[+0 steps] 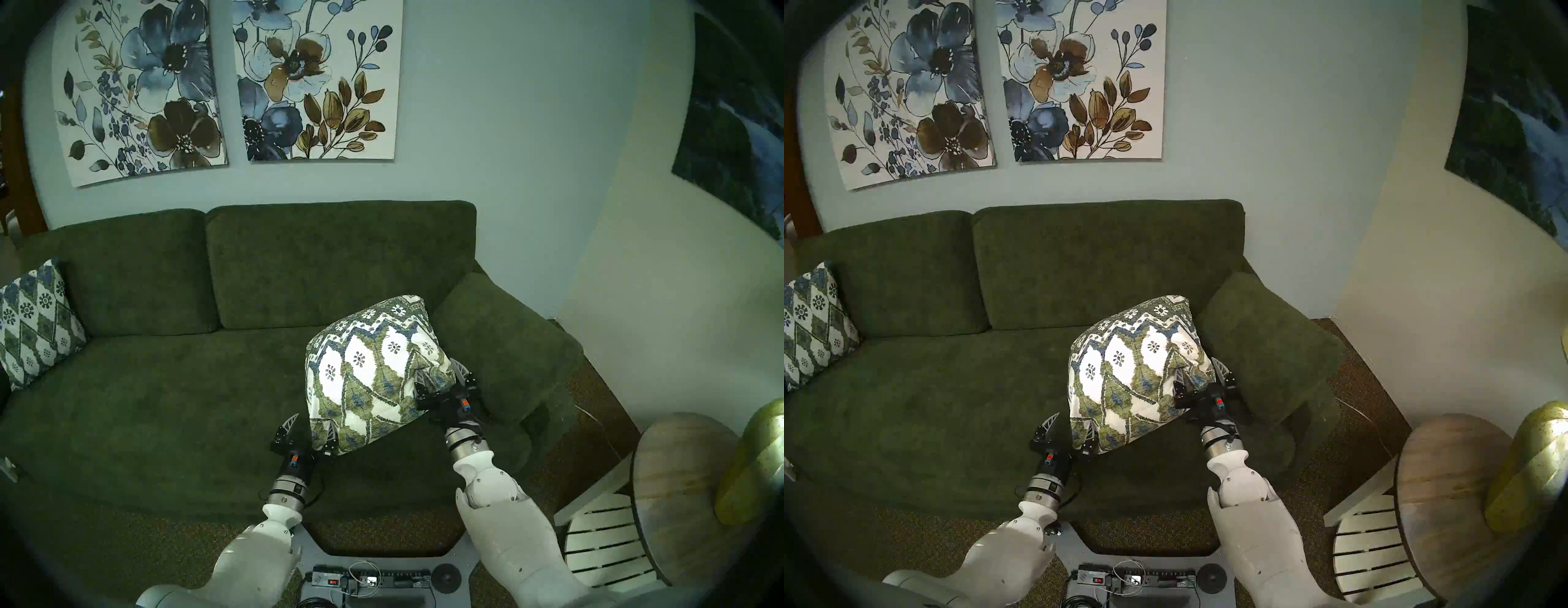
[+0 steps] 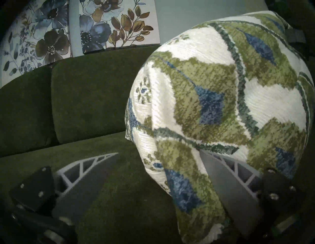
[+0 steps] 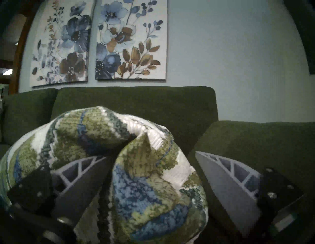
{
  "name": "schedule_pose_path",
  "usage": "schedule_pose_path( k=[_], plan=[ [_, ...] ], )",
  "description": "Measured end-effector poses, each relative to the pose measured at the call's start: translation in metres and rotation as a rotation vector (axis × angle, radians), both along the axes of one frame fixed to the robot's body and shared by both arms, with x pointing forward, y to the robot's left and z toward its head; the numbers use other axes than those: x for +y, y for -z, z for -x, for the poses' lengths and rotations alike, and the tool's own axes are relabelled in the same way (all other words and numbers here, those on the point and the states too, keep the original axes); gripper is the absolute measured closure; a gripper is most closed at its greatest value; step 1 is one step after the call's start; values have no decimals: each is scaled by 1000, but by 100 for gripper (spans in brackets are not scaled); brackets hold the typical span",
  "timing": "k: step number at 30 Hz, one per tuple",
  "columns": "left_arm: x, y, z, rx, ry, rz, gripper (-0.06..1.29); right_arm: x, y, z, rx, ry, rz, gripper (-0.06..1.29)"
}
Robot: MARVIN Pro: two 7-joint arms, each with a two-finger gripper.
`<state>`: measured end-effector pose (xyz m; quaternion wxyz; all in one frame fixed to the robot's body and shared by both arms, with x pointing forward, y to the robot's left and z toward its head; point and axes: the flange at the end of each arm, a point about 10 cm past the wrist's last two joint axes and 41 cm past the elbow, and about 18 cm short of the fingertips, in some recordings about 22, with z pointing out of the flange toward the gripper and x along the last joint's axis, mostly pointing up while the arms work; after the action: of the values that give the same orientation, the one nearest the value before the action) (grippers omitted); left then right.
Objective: Fluff a cushion
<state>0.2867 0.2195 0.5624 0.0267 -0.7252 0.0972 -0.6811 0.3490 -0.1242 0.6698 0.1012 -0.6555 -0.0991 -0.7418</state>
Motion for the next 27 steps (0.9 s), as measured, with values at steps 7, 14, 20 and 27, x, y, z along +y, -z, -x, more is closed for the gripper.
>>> schedule_pose_path(
  k=[7,14,20,27],
  plan=[
    [6,3,1,12,-29,-4,0,16,4,32,50,-77,4,1],
    [0,1,-4,6,-28,1,0,1,-9,36,28,-51,1,1],
    [-9,-4,-13,-13,-11,3,0,-11,-32,28,-34,-31,-9,1],
    [-18,-7,-23,-16,6,-2,0,-12,-66,14,-133,-30,-39,1]
  ],
)
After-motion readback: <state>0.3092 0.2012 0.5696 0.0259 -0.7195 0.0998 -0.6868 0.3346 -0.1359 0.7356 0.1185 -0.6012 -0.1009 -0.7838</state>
